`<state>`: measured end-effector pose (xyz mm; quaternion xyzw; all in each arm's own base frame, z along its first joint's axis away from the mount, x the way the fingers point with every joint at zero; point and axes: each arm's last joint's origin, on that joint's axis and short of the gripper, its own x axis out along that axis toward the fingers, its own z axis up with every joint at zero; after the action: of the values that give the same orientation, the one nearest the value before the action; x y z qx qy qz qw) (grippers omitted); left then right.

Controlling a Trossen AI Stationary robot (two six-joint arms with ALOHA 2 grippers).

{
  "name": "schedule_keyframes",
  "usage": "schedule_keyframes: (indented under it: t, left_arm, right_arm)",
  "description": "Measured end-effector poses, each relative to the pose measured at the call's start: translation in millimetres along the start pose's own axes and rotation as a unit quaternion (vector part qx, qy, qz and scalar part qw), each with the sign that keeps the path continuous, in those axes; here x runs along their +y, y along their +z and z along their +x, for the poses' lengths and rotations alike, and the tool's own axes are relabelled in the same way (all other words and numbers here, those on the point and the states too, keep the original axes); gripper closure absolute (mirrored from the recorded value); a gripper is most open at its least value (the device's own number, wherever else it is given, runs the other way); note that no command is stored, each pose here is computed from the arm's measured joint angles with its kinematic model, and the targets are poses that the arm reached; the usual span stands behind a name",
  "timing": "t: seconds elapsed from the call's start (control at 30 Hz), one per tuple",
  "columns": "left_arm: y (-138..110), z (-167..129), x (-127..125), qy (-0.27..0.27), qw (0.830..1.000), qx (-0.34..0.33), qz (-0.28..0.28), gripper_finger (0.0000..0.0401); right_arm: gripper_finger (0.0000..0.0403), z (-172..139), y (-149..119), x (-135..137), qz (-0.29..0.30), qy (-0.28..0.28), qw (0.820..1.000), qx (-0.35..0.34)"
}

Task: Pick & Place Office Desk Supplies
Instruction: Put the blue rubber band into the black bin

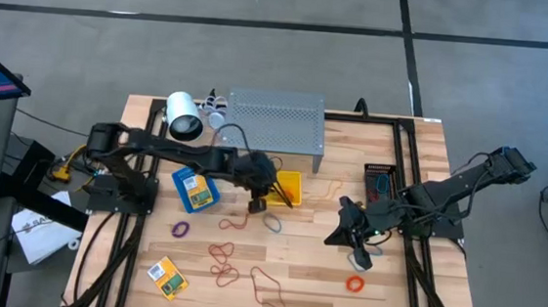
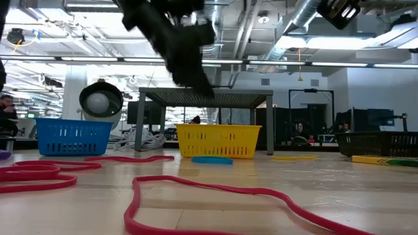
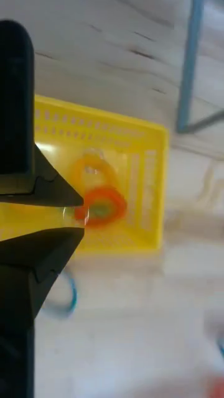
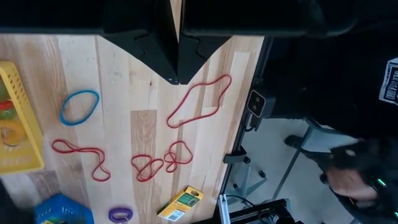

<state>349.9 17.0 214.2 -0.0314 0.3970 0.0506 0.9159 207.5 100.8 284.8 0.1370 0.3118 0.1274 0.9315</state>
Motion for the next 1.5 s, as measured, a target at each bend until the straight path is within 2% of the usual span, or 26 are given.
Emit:
schedule_keyframes:
  t: [0.13, 0.2, 0.23, 0.3, 0.37, 0.47, 0.67, 0.87, 0.97, 1.2, 1.5]
  left_arm:
    - [17, -35, -11, -0.100, 0.993, -0.068, 0.014, 0.0342]
    - [20, -48, -25, -0.141, 0.985, -0.088, 0.051, 0.0342]
    - [23, -53, -34, -0.152, 0.980, -0.106, 0.077, 0.0342]
    - [17, -53, -52, -0.164, 0.973, -0.100, 0.130, 0.0342]
    - [12, -48, -70, -0.151, 0.968, -0.097, 0.173, 0.0342]
    - [2, -32, -85, -0.130, 0.969, -0.070, 0.200, 0.0342]
    - [-12, 5, -86, -0.125, 0.979, -0.017, 0.162, 0.0342]
    - [-26, 29, -90, -0.123, 0.978, 0.015, 0.169, 0.0345]
    - [-31, 38, -89, -0.105, 0.977, 0.031, 0.181, 0.0351]
    - [-43, 47, -85, -0.072, 0.973, 0.075, 0.205, 0.0352]
    - [-43, 48, -83, -0.054, 0.971, 0.075, 0.219, 0.0307]
  right_arm:
    - [0.0402, 0, 0, 0, 0.000, 0.000, 1.000, -0.001]
    - [0.0402, 0, 0, 0, 0.000, 0.001, 1.000, -0.001]
    - [0.0402, 0, 0, 0, 0.000, 0.001, 1.000, -0.002]
    - [0.0402, 0, 0, 0, 0.000, 0.001, 1.000, -0.002]
    - [0.0402, 0, 0, 0, 0.000, 0.001, 1.000, -0.003]
    - [0.0402, 0, 1, 1, 0.001, 0.003, 1.000, -0.006]
    - [0.0402, 0, 2, 1, 0.010, 0.006, 1.000, -0.012]
    - [0.0402, 4, 0, 4, 0.010, 0.010, 1.000, -0.005]
    - [0.0402, 8, -2, 5, 0.008, 0.008, 1.000, 0.003]
    - [0.0402, 19, -5, 4, 0.007, 0.000, 1.000, 0.021]
    - [0.0402, 20, -5, 4, 0.007, 0.001, 1.000, 0.021]
